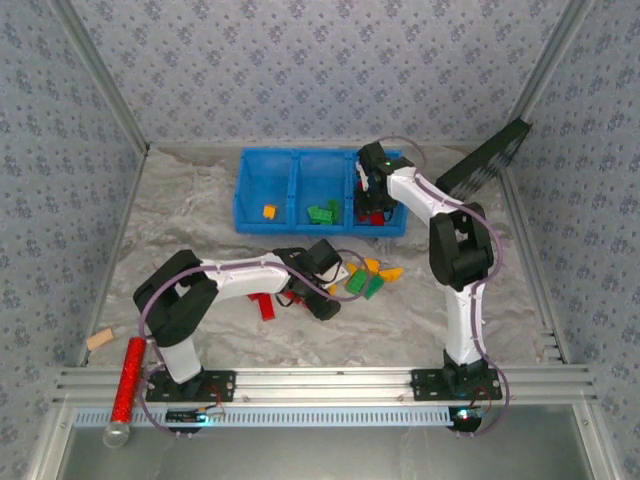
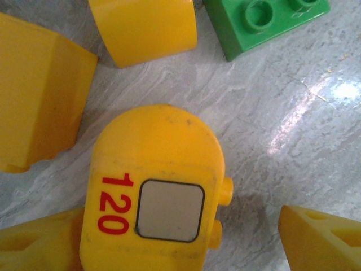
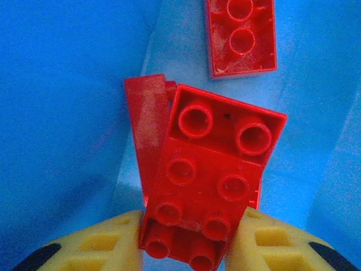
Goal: Sort the legos into containers by color
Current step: Place the lego in the container, then pick up the lego from the center of the table.
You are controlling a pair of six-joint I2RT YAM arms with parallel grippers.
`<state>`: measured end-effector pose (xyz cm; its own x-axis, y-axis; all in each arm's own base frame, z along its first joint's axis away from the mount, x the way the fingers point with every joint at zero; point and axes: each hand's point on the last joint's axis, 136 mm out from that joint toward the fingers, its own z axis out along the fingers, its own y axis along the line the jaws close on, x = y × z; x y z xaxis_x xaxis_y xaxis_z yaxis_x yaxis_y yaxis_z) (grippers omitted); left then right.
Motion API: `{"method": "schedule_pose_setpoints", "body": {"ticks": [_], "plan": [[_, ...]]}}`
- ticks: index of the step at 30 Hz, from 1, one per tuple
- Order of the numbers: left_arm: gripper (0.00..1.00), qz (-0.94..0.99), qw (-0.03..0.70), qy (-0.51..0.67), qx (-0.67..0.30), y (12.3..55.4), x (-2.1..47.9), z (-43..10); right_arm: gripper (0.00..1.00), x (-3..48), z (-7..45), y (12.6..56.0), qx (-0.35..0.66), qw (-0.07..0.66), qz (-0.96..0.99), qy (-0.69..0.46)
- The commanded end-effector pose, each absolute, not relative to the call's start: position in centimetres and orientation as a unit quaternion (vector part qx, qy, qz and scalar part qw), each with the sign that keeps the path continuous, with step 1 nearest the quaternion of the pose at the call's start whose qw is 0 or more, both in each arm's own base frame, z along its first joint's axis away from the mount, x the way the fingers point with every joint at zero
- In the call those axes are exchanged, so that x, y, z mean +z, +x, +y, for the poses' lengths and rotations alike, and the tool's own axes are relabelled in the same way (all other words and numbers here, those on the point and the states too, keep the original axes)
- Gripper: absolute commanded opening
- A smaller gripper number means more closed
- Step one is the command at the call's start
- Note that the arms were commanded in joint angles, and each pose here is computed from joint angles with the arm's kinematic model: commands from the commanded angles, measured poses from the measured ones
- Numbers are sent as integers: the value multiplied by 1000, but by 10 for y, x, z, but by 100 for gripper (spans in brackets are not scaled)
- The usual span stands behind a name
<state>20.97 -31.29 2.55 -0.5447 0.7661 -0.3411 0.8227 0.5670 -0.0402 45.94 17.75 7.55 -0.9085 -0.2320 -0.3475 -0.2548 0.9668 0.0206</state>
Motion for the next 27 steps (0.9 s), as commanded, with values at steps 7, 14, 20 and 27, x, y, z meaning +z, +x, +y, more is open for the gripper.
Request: {"method": "schedule_pose_setpoints", "body": {"ticks": [7, 14, 20, 27], "plan": [[84, 874, 144, 452, -105, 213, 25, -325, 50, 87, 180, 463, 50, 173, 975, -130], [81, 875, 142, 452, -103, 214, 20, -326, 59, 107, 180, 461, 54, 187, 972, -131], [69, 879, 138, 447, -97, 218, 13, -328, 59, 137, 179, 455, 61, 210, 967, -130], [54, 886, 120, 441, -80, 215, 0, -319, 60, 183, 173, 444, 81, 237, 960, -125]]}}
